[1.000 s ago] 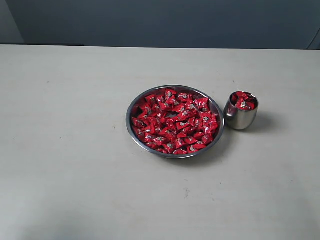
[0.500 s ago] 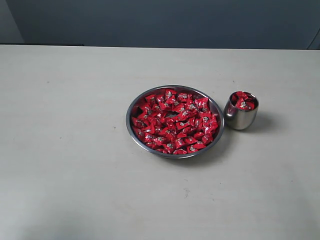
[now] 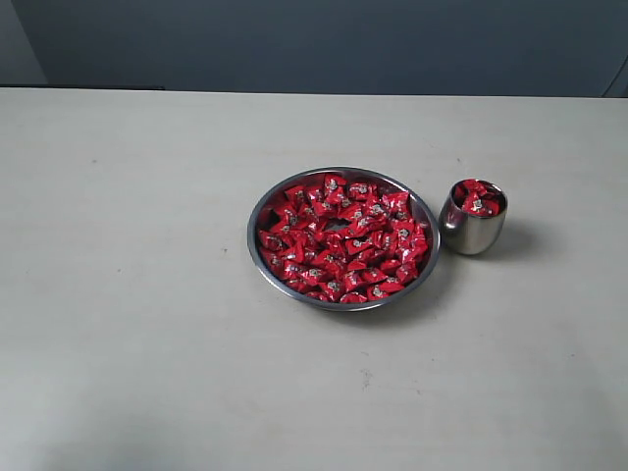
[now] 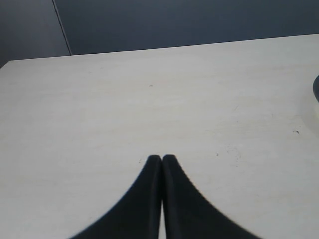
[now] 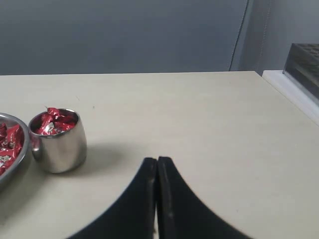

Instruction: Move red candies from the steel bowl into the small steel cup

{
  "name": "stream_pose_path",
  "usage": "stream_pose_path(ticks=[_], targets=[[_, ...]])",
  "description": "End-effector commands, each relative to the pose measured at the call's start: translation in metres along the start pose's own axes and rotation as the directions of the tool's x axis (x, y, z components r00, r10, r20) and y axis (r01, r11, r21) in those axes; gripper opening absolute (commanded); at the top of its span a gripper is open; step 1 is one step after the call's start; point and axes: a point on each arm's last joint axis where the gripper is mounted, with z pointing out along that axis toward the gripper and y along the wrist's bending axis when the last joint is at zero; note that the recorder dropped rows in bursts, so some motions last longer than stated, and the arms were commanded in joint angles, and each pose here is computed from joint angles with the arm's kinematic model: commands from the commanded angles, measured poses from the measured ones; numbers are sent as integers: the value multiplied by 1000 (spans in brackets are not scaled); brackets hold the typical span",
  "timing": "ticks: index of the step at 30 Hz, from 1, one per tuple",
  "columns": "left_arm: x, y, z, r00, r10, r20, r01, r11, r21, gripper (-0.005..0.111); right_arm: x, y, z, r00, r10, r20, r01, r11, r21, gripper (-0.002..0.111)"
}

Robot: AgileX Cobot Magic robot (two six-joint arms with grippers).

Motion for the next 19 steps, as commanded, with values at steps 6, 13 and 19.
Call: stream_pose_path(ticks=[6,13,19], targets=[[-3,0,-1,1000,2,19,-2,1000,6,0,1,0,0,1000,0,6,0,1000,6,0],[-3,0,-1,1000,2,19,-2,1000,6,0,1,0,0,1000,0,6,0,1000,6,0],[-3,0,-1,1000,2,19,-2,1000,6,0,1,0,0,1000,4,6,-4,1000,4,0]])
